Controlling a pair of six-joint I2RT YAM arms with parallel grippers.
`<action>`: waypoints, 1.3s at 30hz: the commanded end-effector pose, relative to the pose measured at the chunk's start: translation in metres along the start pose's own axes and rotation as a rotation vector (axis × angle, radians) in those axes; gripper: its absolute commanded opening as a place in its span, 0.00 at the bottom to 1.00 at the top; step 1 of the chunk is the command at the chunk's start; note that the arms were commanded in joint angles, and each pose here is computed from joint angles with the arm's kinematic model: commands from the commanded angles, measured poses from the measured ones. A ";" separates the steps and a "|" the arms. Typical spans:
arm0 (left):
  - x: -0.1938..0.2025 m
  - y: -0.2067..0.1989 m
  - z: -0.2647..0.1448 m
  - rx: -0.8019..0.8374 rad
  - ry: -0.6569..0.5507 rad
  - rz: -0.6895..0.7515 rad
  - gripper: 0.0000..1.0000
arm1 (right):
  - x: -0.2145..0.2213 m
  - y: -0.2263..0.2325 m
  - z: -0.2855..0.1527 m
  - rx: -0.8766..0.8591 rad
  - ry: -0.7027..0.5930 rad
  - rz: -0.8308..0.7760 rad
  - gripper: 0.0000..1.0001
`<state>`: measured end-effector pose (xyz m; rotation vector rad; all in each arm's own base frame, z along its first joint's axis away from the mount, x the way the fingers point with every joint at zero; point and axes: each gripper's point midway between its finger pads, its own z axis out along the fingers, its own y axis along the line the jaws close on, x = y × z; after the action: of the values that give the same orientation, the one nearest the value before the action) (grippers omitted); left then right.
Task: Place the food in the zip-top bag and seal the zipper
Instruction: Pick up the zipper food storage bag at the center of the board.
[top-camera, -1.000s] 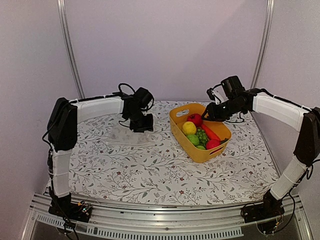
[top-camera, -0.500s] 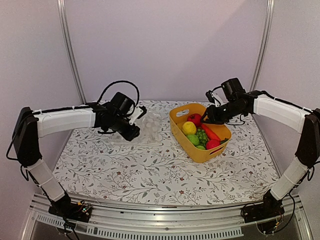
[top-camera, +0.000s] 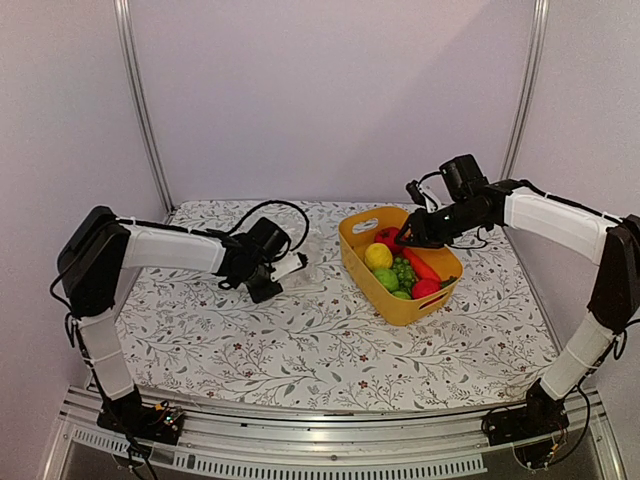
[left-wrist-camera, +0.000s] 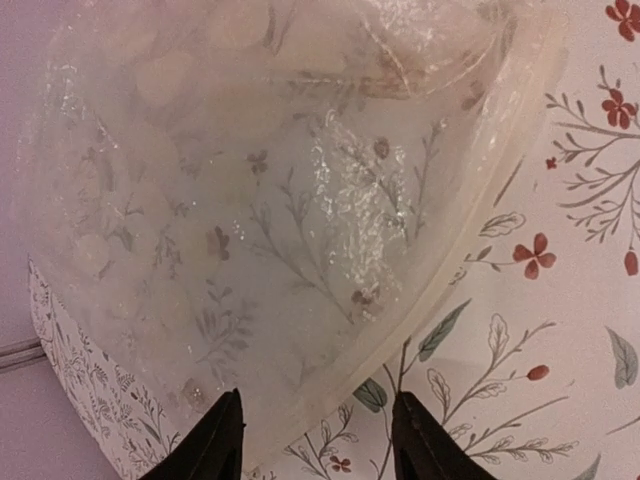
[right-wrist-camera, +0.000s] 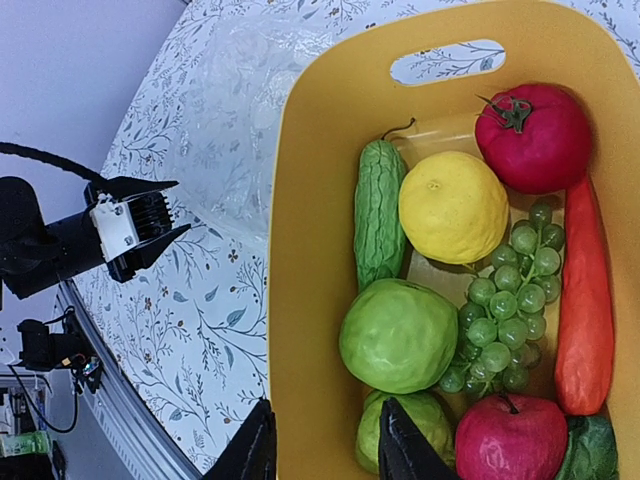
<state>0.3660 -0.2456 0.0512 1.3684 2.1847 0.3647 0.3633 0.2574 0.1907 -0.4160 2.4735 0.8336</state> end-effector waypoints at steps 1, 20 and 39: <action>-0.014 0.004 0.009 -0.039 -0.009 0.038 0.50 | -0.004 0.008 0.003 -0.032 0.002 0.012 0.34; -0.004 0.008 0.038 -0.128 0.077 0.078 0.28 | 0.001 0.007 0.003 -0.039 -0.009 0.024 0.35; -0.084 0.053 -0.050 0.009 -0.102 -0.451 0.00 | -0.030 0.040 -0.009 -0.056 -0.088 -0.007 0.33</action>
<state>0.4123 -0.2733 0.0799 1.1198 2.2550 0.3714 0.3660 0.2677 0.1998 -0.3833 2.4460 0.8924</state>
